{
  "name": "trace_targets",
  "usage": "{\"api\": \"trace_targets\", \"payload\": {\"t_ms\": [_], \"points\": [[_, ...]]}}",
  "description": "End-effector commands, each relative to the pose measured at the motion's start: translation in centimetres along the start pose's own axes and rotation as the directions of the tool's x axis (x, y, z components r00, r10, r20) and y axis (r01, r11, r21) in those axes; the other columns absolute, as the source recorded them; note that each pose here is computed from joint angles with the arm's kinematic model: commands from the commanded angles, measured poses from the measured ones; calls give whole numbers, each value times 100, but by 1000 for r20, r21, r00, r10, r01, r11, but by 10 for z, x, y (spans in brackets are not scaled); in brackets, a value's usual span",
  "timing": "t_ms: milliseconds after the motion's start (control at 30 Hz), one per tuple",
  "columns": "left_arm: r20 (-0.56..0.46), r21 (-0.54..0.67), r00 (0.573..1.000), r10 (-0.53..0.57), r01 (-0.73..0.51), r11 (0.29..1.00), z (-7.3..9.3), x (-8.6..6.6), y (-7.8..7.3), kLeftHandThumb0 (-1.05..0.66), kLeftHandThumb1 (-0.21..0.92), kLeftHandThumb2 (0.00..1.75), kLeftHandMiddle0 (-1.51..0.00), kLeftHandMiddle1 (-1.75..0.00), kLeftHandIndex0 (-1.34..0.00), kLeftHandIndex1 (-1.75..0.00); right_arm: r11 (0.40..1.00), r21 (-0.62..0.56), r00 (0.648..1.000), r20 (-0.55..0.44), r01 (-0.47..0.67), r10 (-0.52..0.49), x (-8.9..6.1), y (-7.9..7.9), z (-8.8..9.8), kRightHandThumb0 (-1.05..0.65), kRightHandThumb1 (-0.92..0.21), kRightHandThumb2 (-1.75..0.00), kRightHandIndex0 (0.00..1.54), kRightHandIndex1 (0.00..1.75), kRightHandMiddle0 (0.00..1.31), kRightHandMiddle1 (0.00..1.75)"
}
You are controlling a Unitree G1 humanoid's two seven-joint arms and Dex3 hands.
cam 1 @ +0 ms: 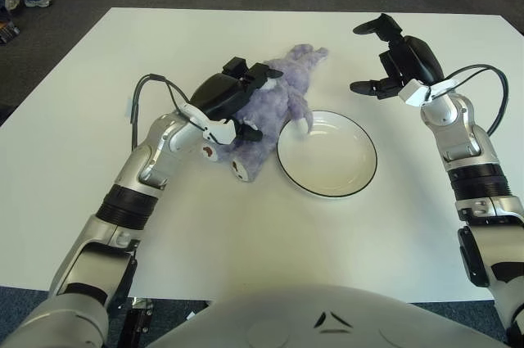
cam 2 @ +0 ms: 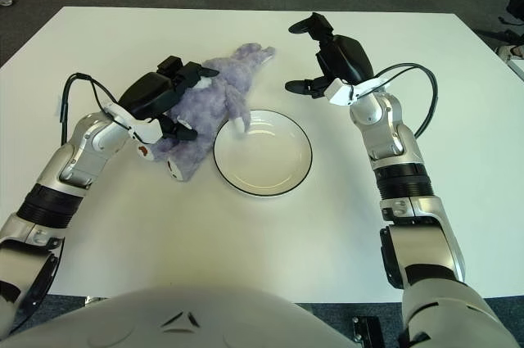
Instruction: Put the doll into the plate.
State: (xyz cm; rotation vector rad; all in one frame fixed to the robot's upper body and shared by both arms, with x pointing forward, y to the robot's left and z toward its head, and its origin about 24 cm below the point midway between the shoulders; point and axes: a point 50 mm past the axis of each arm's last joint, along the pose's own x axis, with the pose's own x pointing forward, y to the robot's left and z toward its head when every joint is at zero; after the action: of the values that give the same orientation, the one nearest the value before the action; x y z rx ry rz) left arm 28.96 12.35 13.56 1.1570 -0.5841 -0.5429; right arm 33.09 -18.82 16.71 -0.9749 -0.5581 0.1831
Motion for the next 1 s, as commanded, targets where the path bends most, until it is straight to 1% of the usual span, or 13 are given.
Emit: {"api": "trace_targets", "payload": {"t_ms": [0, 33, 67, 100, 133, 200, 300, 367, 400, 433, 500, 700, 967], "points": [[-11, 39, 999, -37, 37, 999, -2, 1, -2, -64, 49, 79, -17, -174, -2, -118, 1000, -5, 1000, 12, 25, -25, 2, -9, 0, -76, -56, -63, 128, 175, 0, 100], [-11, 48, 999, -34, 34, 998, -2, 1, -2, -64, 49, 79, -19, -174, -2, -125, 1000, -2, 1000, 12, 23, -23, 2, -9, 0, -75, -56, -63, 128, 175, 0, 101], [-12, 54, 999, -31, 32, 998, -2, 2, -1, -63, 48, 79, -24, -174, -8, -143, 1000, 0, 1000, 13, 23, -23, 2, -9, 1, -75, -55, -64, 128, 175, 0, 101], [-12, 59, 1000, -28, 29, 998, -2, 2, 0, -63, 48, 79, -26, -174, -10, -149, 1000, 2, 1000, 12, 22, -22, 2, -9, 1, -75, -55, -64, 128, 175, 0, 101], [-13, 62, 1000, -26, 27, 998, -2, 3, 1, -56, 47, 87, -30, -174, -27, -154, 1000, 3, 1000, 12, 21, -22, 2, -9, 1, -74, -55, -64, 128, 175, 0, 101], [-5, 75, 1000, -21, 21, 997, 3, 9, 8, -49, 45, 99, -37, -175, -46, -159, 1000, 4, 1000, 13, 21, -22, 2, -9, 1, -74, -54, -65, 128, 175, 0, 102], [0, 94, 1000, -21, 21, 995, 7, 12, 12, -47, 39, 112, -52, -175, -57, -164, 1000, 0, 1000, 16, 22, -22, 2, -10, 2, -73, -53, -66, 128, 175, 0, 102], [-1, 94, 1000, -16, 16, 995, 6, 10, 11, -48, 35, 122, -65, -175, -59, -169, 1000, -3, 1000, 16, 20, -20, 1, -10, 2, -72, -53, -67, 128, 175, 0, 103], [0, 92, 1000, -12, 12, 996, 6, 10, 10, -49, 30, 129, -78, -175, -62, -171, 1000, -5, 1000, 16, 19, -19, 1, -10, 2, -72, -52, -68, 128, 175, 0, 103], [4, 88, 1000, -1, 1, 996, 6, 10, 10, -49, 29, 132, -83, -175, -64, -172, 1000, -6, 1000, 16, 17, -17, 1, -10, 2, -72, -51, -69, 128, 175, 0, 103], [11, 85, 1000, 19, -19, 996, 5, 9, 9, -52, 21, 143, -102, -175, -70, -173, 1000, -9, 1000, 16, 15, -14, 1, -9, 2, -71, -50, -70, 129, 175, 0, 102], [15, 13, 994, 107, -107, 994, 5, 8, 7, -55, 13, 154, -116, -175, -76, -175, 1000, -18, 1000, 11, 1, -1, 1, -8, 0, -71, -49, -72, 129, 175, 0, 100], [-5, -38, 989, 147, -147, 988, 7, 6, 9, -55, 12, 155, -123, -175, -77, -175, 999, -35, 1000, 11, -8, 8, 2, -7, 0, -72, -50, -73, 127, 175, 0, 101]]}}
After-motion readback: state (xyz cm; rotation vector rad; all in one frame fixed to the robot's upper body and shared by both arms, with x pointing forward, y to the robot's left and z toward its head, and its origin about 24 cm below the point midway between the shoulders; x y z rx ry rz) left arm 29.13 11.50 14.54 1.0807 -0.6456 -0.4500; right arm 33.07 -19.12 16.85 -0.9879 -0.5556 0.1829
